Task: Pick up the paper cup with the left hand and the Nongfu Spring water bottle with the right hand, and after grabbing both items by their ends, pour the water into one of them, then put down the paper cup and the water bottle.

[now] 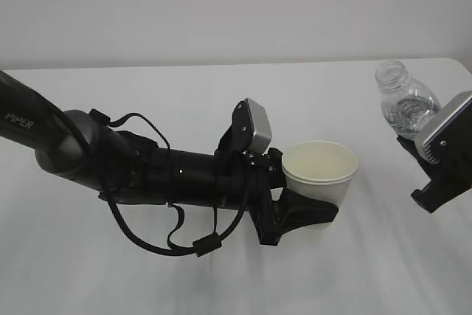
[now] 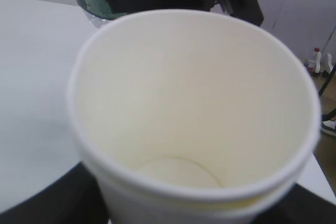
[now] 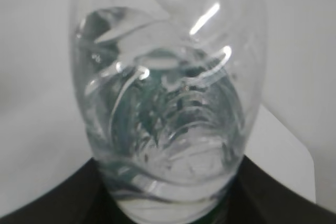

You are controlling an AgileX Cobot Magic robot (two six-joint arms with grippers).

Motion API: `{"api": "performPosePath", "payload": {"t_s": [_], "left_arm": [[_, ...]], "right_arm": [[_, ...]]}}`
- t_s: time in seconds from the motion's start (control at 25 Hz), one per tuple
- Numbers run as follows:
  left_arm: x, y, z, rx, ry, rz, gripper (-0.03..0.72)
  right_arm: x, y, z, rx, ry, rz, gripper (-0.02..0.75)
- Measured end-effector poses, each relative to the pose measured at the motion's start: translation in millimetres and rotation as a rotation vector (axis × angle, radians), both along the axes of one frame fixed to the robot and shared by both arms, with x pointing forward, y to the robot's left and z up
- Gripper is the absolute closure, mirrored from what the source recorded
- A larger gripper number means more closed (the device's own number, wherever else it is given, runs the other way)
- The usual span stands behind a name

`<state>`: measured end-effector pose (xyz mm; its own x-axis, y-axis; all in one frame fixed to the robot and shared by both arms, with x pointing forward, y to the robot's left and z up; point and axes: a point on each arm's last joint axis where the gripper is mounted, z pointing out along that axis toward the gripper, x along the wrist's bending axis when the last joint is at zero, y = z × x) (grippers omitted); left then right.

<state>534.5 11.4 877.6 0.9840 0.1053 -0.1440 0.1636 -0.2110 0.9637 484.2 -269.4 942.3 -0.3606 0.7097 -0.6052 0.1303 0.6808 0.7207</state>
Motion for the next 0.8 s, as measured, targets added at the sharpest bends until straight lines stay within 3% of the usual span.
{"api": "performPosePath", "payload": {"t_s": [0.8], "left_arm": [[4.3,-1.6,-0.5,0.019,-0.011,0.012,0.241]], "right_arm": [[-0.2,2.1,0.7,-0.173,-0.045,0.088,0.364]]}}
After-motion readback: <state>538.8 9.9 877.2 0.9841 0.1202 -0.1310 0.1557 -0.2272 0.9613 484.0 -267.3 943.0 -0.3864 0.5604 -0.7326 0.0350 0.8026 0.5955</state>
